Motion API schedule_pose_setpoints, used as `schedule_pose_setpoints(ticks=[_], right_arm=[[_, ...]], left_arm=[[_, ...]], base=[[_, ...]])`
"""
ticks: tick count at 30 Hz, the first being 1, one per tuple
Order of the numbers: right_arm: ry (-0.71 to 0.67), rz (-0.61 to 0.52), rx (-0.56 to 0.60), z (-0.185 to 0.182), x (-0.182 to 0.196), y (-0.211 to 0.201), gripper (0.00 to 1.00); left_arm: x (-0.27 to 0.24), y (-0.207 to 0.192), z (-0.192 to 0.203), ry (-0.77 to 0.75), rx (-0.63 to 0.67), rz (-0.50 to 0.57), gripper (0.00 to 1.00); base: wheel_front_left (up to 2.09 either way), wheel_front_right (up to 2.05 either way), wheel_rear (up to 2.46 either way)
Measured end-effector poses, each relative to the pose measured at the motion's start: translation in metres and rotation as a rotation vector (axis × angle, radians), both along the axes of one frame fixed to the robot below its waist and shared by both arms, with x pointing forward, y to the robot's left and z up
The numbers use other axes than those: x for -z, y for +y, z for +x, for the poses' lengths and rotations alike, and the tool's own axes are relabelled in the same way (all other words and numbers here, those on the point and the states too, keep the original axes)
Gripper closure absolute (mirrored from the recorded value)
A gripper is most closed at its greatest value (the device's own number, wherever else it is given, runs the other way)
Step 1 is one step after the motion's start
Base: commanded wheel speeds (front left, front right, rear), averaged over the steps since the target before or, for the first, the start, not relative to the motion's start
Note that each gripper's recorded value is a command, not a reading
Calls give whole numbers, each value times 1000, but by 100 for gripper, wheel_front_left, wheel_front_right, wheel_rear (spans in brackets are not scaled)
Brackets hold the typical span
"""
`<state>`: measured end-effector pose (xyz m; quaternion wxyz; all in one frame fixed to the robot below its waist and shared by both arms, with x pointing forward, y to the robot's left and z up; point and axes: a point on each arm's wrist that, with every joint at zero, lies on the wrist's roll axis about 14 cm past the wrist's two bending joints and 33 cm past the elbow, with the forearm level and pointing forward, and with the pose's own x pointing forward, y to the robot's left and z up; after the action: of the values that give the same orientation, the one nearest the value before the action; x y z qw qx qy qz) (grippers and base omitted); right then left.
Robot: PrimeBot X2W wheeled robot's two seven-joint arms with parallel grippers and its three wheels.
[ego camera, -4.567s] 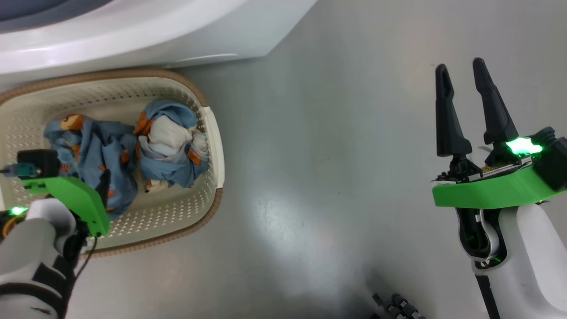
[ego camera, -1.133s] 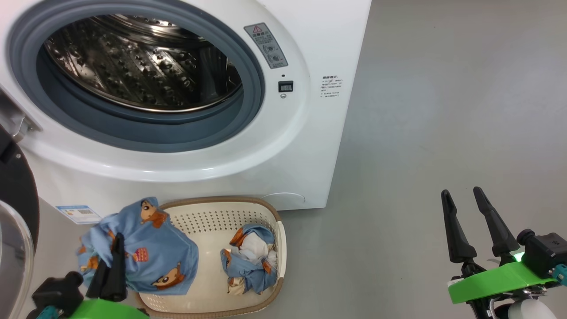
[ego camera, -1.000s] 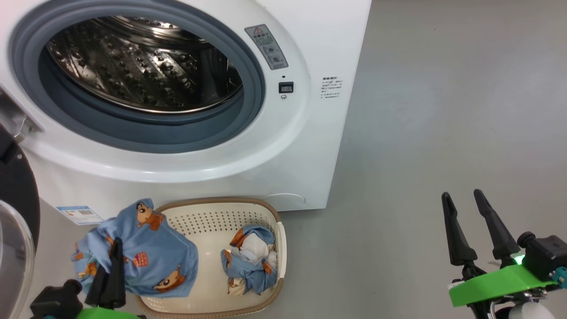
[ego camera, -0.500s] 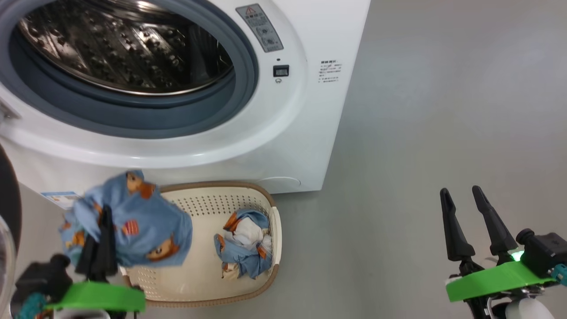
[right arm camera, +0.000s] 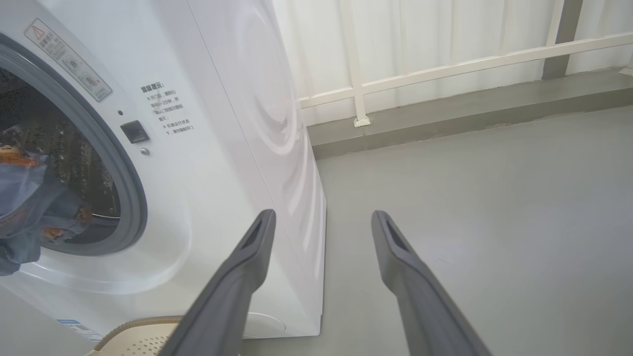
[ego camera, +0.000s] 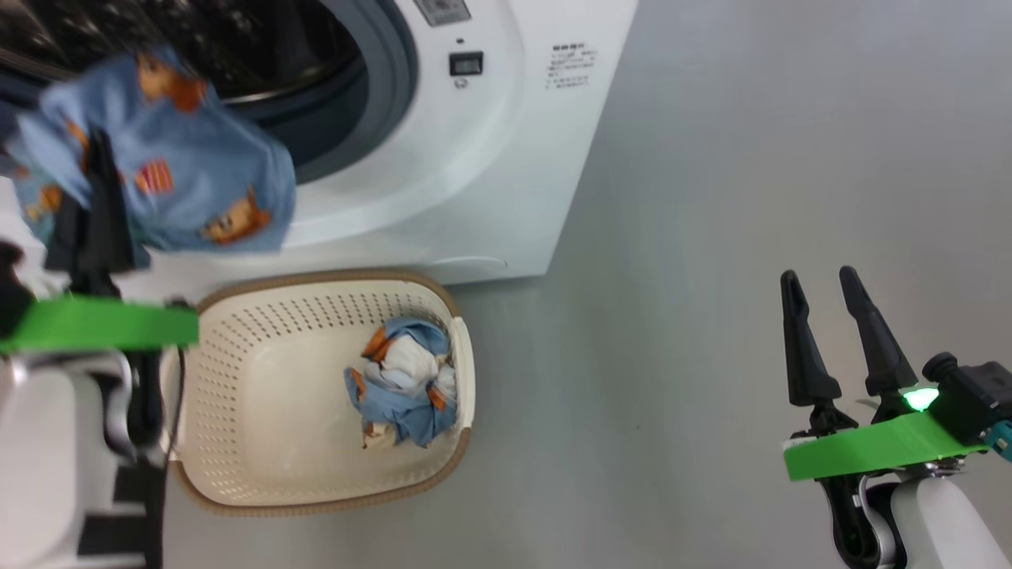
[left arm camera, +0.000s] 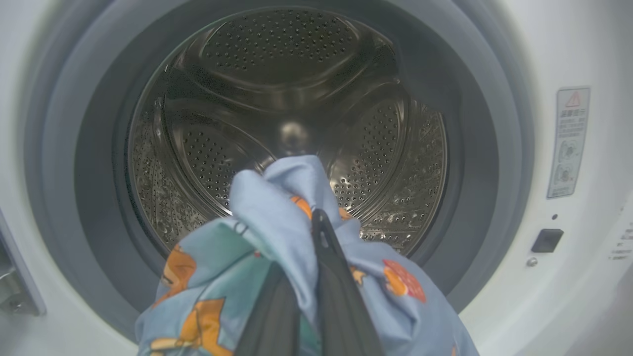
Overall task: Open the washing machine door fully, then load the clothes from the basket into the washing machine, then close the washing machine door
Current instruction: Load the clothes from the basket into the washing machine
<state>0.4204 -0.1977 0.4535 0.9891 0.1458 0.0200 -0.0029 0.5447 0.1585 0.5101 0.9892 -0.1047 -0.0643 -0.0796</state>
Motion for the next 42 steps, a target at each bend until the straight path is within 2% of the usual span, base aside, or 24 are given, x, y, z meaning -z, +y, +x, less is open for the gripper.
schedule_pose_setpoints(ticks=[10,19,26,30,32,33,34,35,42], right_arm=[[25,-5,20,22,18,-6,0],[41,-21,34,42,33,-13,0],[71,-45,76,36,41,-28,0],[92,-53,92,33,47,-34,0],[100,-56,99,32,50,-36,0],[103,-58,102,31,51,-37,0],[105,-59,104,31,51,-38,0],[107,-60,105,31,52,-38,0],[98,-49,93,34,50,-32,0]], left_arm=[[16,-5,82,42,-9,3,100],[49,-16,135,120,10,25,100],[21,-19,171,9,22,45,100],[-5,-31,178,-97,48,27,100],[-4,-34,180,-103,54,9,100],[0,-35,180,-95,56,6,89],[7,-35,180,-81,55,6,35],[15,-33,181,-56,48,4,0],[38,-21,177,12,14,-3,0]], base=[[0,0,0],[0,0,0],[0,0,0],[0,0,0],[0,0,0],[0,0,0],[0,0,0],[0,0,0],[0,0,0]])
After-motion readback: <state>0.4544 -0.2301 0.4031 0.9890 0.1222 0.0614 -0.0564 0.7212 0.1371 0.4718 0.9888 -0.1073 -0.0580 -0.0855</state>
